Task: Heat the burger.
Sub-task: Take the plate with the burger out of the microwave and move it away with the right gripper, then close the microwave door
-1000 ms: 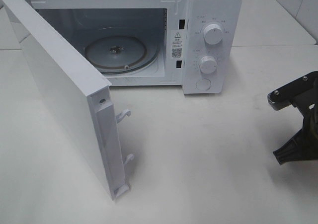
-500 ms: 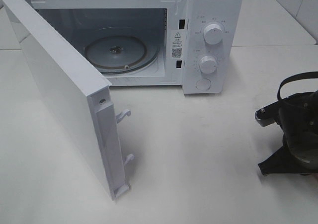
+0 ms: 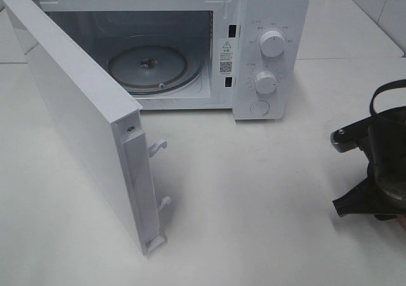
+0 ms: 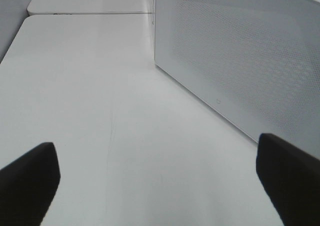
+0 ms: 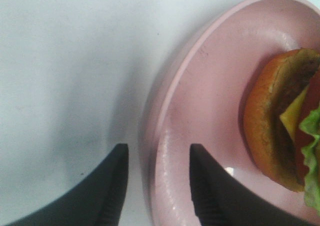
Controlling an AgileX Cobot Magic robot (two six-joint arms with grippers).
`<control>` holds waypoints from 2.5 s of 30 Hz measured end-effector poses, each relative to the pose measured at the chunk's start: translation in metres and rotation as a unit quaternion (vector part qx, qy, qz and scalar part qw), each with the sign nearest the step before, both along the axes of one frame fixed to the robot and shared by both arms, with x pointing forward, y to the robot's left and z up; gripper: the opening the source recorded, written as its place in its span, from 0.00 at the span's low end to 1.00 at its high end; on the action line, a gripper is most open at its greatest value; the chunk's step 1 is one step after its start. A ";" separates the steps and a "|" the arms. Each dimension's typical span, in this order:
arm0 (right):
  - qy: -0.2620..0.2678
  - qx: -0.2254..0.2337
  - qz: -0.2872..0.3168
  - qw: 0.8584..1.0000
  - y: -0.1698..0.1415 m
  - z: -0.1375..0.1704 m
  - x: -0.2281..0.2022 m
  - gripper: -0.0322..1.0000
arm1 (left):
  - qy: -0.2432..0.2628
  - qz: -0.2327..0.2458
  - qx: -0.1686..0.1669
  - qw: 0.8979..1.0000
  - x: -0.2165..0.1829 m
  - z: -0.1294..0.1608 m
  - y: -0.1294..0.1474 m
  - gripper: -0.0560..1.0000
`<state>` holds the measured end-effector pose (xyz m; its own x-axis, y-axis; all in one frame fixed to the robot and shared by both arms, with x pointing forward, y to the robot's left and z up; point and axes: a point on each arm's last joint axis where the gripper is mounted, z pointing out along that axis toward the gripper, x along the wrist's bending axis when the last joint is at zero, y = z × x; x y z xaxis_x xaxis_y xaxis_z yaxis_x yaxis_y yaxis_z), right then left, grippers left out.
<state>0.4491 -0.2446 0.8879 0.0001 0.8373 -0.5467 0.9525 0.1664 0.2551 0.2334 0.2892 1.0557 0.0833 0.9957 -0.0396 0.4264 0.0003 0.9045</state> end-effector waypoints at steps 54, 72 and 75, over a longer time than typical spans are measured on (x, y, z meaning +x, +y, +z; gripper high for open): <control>-0.148 0.281 0.188 0.929 -0.049 0.197 -0.171 0.77 | 0.000 0.000 0.000 1.000 0.000 0.000 0.000 0.99; -0.290 0.288 0.137 0.902 -0.061 0.167 -0.216 0.77 | 0.000 0.000 0.000 1.000 0.000 0.000 0.000 0.99; -0.308 0.289 0.136 0.896 -0.061 0.161 -0.218 0.77 | 0.000 0.000 0.000 1.000 0.000 0.000 0.000 0.99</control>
<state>0.2306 -0.3052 1.0489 -0.0940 0.9955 0.0120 0.5449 0.0413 0.8375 0.2334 0.2892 1.0557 0.0833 0.9957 -0.0396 0.4264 0.0003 0.9045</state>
